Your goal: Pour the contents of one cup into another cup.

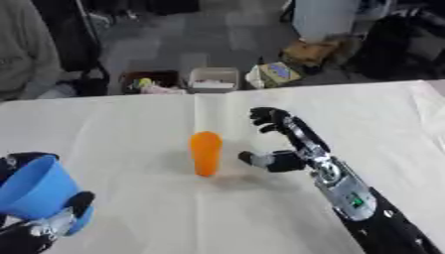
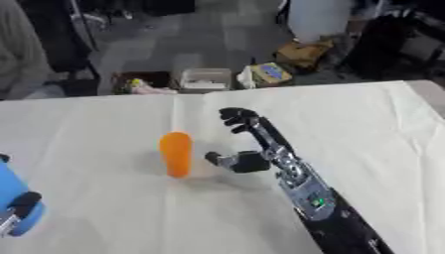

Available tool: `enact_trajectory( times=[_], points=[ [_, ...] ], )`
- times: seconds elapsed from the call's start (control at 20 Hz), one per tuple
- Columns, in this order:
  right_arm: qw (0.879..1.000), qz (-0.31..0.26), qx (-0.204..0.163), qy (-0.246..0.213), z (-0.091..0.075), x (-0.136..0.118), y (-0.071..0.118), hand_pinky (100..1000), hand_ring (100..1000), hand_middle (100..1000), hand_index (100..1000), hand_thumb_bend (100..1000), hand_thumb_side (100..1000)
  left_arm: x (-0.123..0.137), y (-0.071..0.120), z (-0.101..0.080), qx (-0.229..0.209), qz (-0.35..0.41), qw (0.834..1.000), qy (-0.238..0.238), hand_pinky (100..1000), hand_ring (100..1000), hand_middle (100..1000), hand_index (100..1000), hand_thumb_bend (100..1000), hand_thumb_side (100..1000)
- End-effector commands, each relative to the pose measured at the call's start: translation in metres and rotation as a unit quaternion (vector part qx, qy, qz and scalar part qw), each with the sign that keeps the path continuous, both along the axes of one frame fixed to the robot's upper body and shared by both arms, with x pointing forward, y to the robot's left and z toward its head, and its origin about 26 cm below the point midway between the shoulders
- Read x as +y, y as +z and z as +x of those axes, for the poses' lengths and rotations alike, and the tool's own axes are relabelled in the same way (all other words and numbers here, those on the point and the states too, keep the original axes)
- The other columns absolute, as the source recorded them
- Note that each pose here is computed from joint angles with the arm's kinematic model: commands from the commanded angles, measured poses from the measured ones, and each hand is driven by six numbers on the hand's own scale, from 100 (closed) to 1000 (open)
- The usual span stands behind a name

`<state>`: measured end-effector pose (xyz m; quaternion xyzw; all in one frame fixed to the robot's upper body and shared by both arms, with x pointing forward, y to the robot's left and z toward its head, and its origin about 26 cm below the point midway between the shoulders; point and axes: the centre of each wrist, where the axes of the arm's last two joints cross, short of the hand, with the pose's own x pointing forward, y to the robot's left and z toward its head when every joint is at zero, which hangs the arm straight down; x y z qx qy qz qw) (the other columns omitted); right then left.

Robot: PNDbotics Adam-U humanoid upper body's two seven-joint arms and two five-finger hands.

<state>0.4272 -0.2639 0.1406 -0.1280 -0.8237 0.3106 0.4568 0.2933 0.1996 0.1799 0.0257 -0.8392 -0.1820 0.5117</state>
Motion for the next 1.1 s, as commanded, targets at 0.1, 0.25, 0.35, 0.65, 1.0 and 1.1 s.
enact_trajectory(
  times=[0.1, 0.25, 0.35, 0.65, 1.0, 1.1],
  points=[
    [1.0, -0.014, -0.005, 0.005, 0.009, 0.002, 0.005, 742, 786, 762, 865, 577, 185, -0.003, 0.006, -0.003, -0.011, -0.003, 1.0, -0.016, 609, 309, 360, 681, 295, 100],
    [1.0, -0.021, 0.004, 0.015, 0.014, 0.008, 0.002, 741, 783, 759, 865, 580, 193, -0.005, 0.005, -0.004, -0.009, -0.005, 1.0, -0.022, 610, 309, 360, 681, 296, 100],
    [0.999, -0.027, 0.01, 0.023, 0.017, 0.013, -0.002, 740, 780, 756, 865, 583, 202, -0.007, 0.005, -0.004, -0.008, -0.004, 1.0, -0.025, 611, 309, 361, 682, 296, 100],
    [0.998, -0.038, 0.023, 0.044, 0.023, 0.026, -0.01, 738, 776, 751, 863, 582, 216, -0.009, 0.005, -0.004, -0.006, -0.002, 1.0, -0.025, 611, 309, 361, 682, 295, 100],
    [0.997, -0.038, 0.032, 0.064, 0.027, 0.042, -0.017, 733, 768, 742, 860, 577, 229, -0.014, 0.007, -0.004, -0.002, -0.003, 0.999, -0.032, 612, 308, 361, 681, 292, 100],
    [0.996, -0.038, 0.034, 0.067, 0.027, 0.045, -0.018, 732, 766, 740, 859, 575, 231, -0.015, 0.007, -0.004, 0.0, -0.003, 0.999, -0.034, 612, 308, 361, 681, 292, 100]
  ],
)
